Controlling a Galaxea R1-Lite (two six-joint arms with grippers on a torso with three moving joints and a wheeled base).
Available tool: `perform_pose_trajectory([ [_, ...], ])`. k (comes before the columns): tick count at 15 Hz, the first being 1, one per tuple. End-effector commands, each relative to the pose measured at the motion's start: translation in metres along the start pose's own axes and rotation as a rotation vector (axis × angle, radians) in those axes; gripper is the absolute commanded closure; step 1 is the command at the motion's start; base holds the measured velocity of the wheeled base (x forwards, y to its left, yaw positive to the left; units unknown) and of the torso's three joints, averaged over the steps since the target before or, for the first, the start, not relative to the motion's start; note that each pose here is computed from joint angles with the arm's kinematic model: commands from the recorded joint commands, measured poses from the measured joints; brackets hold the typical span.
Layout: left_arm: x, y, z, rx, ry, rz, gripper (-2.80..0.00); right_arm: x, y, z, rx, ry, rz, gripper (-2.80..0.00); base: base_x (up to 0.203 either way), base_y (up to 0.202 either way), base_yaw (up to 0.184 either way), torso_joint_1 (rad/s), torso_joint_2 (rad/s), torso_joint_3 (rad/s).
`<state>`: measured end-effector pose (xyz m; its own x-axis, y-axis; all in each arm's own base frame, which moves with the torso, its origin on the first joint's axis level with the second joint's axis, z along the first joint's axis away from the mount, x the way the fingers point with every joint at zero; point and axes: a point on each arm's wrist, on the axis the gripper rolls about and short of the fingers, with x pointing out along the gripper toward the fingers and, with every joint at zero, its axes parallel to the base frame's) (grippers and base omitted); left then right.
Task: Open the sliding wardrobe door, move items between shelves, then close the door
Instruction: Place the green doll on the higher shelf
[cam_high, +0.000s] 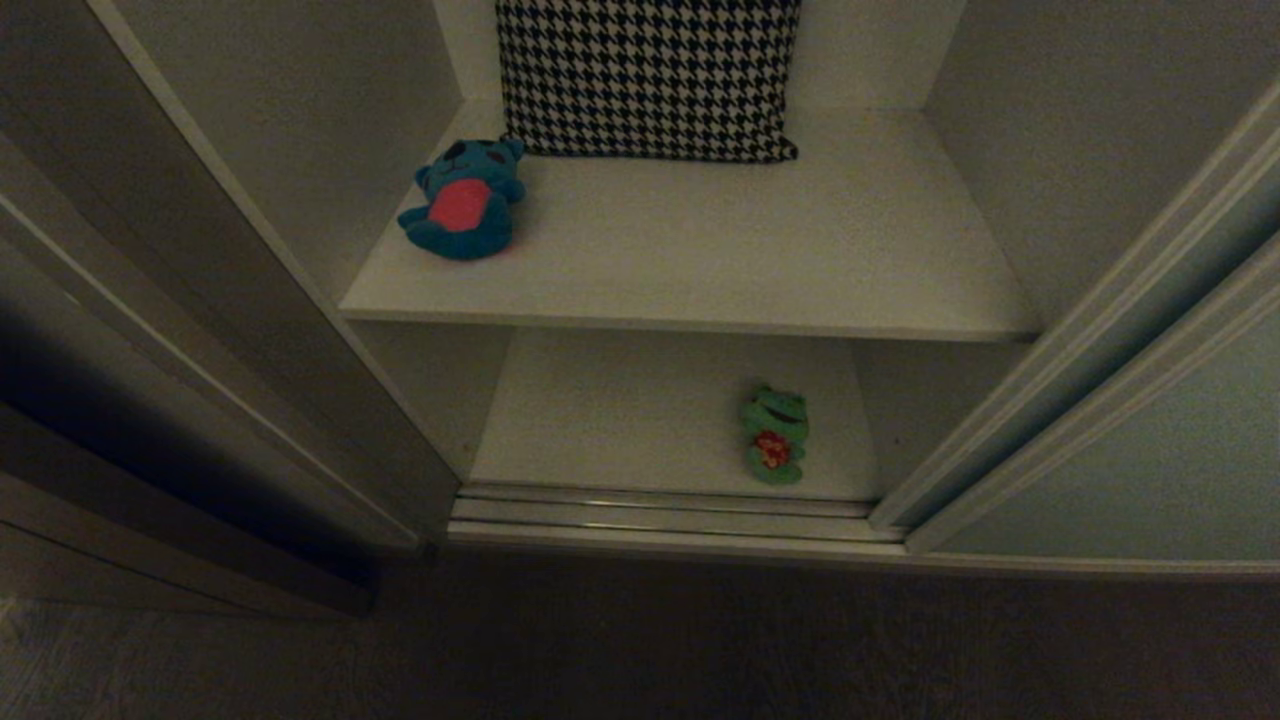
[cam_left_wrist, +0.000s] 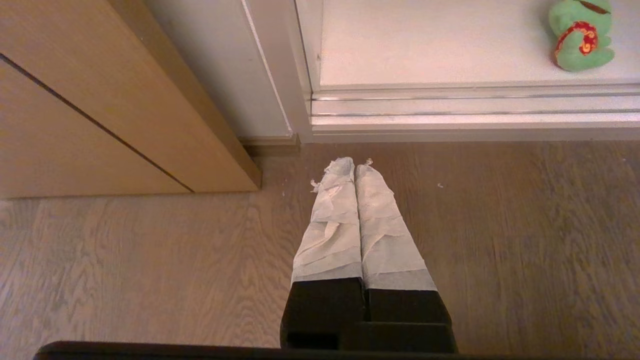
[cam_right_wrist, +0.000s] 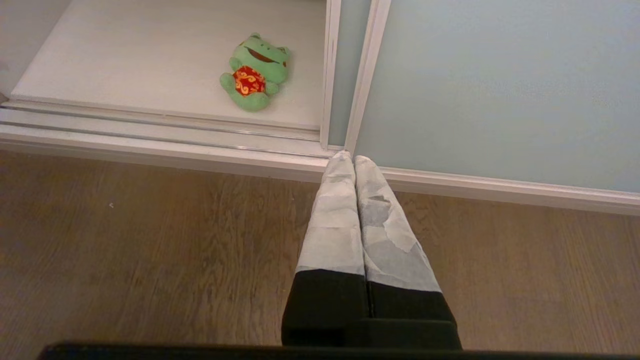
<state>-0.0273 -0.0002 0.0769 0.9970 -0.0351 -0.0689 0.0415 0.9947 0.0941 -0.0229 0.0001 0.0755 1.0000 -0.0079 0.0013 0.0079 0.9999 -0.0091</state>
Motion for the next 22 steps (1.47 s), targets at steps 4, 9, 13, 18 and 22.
perform_pose_trajectory([
  [4,0.0004,0.0,-0.0004,0.002,0.011,0.0,0.0,0.0,0.0,0.0,0.0,0.0,0.0,0.0,0.0,0.0,0.0,0.0,0.0,0.0],
  [9,0.0007,0.0,-0.0006,-0.001,0.008,0.003,0.0,0.0001,0.0,-0.0003,0.0,0.001,0.001,0.0,0.0,0.0,0.0,0.0,0.0,0.0],
  [13,0.0008,0.0,-0.0007,-0.003,0.011,0.002,0.0,0.0,0.0,0.0,0.0,0.0,0.002,0.0,0.0,0.0,0.0,0.0,0.0,0.0],
  [18,0.0007,0.0,-0.0006,-0.001,0.008,0.001,0.0,0.0,0.0,-0.0001,0.0,0.0,0.0,0.0,0.0,0.0,0.0,0.0,0.0,0.0],
  [22,0.0008,0.0001,-0.0006,-0.001,0.009,0.0,0.0,0.0,0.0,-0.0002,0.0,0.0,0.0,0.0,0.006,0.113,-0.007,0.006,0.0,0.006],
])
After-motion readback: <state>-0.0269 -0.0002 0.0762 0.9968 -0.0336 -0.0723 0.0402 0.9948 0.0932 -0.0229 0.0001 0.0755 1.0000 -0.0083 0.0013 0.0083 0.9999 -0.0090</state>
